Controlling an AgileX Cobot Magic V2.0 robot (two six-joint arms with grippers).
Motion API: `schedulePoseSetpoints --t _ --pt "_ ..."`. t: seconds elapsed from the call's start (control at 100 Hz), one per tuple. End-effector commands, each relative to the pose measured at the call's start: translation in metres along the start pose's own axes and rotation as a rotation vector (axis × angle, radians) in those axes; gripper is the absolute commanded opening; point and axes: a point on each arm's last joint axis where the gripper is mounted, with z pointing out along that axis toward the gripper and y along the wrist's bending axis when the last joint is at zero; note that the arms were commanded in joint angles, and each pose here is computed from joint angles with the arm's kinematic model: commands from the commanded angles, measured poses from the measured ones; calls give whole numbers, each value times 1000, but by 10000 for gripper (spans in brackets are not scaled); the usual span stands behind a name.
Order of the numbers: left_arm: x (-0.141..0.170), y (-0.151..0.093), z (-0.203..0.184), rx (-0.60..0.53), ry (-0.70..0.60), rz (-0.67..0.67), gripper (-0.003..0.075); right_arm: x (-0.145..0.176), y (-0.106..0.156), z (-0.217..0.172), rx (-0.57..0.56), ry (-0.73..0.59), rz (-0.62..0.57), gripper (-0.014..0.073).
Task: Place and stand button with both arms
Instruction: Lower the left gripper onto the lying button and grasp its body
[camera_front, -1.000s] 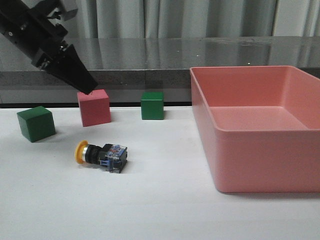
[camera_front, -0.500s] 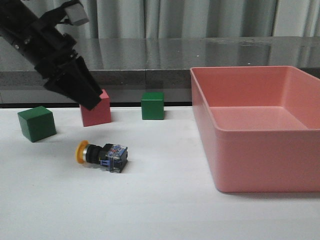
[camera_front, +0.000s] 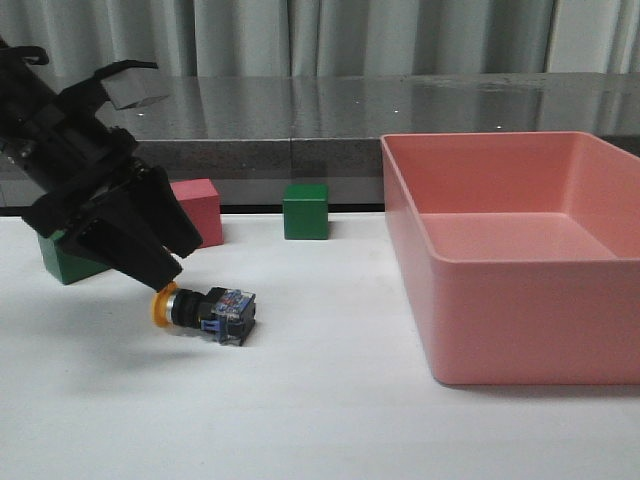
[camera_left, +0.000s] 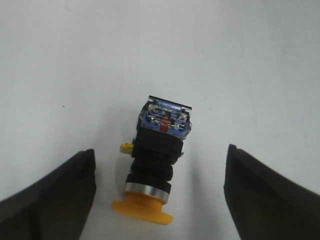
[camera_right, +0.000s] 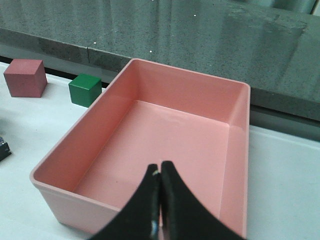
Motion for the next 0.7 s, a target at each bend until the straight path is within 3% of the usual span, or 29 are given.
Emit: schedulePoseSetpoints --t 0.0,0.69 --pt "-23 -9 -18 -27 -86 70 503 -15 -4 -3 35 -95 6 -62" --pt "9 -7 12 -162 -75 71 479 -15 -4 -3 35 -95 6 -62"
